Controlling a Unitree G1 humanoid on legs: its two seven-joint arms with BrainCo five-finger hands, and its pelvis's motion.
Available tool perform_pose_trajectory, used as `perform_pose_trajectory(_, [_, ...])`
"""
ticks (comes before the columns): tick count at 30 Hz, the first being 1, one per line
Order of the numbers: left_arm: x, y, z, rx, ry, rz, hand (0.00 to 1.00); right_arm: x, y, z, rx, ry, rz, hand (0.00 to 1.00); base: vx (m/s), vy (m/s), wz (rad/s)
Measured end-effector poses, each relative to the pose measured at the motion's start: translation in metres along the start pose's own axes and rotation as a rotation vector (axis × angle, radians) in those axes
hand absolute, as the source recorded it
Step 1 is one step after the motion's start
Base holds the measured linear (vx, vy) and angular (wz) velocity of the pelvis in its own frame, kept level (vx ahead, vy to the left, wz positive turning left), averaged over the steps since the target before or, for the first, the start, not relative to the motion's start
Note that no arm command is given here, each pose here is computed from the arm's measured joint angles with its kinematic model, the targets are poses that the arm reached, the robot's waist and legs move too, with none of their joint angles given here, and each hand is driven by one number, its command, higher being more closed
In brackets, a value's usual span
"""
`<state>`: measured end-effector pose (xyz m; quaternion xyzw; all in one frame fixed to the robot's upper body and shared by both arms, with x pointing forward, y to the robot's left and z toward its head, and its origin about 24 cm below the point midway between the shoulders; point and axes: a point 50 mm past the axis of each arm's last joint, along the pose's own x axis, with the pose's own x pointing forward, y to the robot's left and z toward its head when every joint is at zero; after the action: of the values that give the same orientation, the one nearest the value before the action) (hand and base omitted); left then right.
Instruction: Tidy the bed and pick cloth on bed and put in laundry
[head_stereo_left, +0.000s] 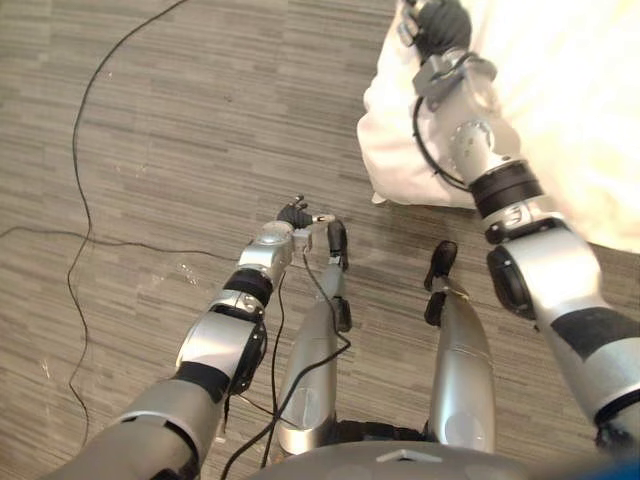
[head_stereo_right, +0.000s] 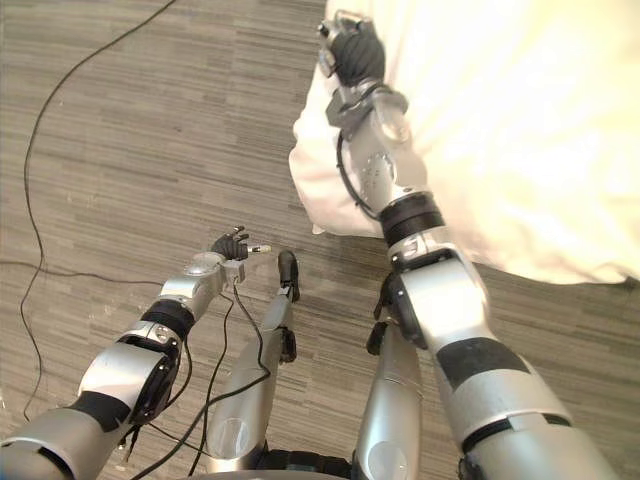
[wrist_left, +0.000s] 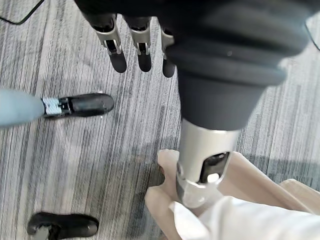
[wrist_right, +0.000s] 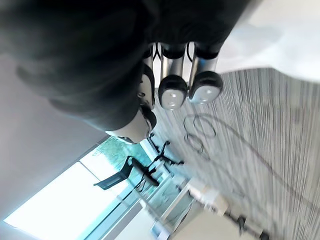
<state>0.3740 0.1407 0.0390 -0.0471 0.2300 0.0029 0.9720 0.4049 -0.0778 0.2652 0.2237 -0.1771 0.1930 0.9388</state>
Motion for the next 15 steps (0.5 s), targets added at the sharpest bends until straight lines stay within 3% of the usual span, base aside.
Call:
perform_pose_trajectory(4, [-0.001, -0.006, -0.010, -0.054, 0.027, 0.002, 0.00, -0.024, -0.002, -0.049, 0.064, 0.123, 0.068, 1.00, 0.09, 0.062, -0.15])
perform_pose_trajectory(9, [-0.004, -0.003, -0.027, -0.093, 0.050, 0.029, 0.00, -0.090, -0.032, -0.134, 0.183, 0.382, 0.026, 1.00, 0.06, 0.011, -0.21])
perform_pose_trajectory(15, [-0.010, -0.003, -0.064, -0.122, 0.120, 0.065, 0.00, -0.189, -0.090, -0.189, 0.250, 0.609, -0.265, 1.00, 0.04, 0.019, -0.26])
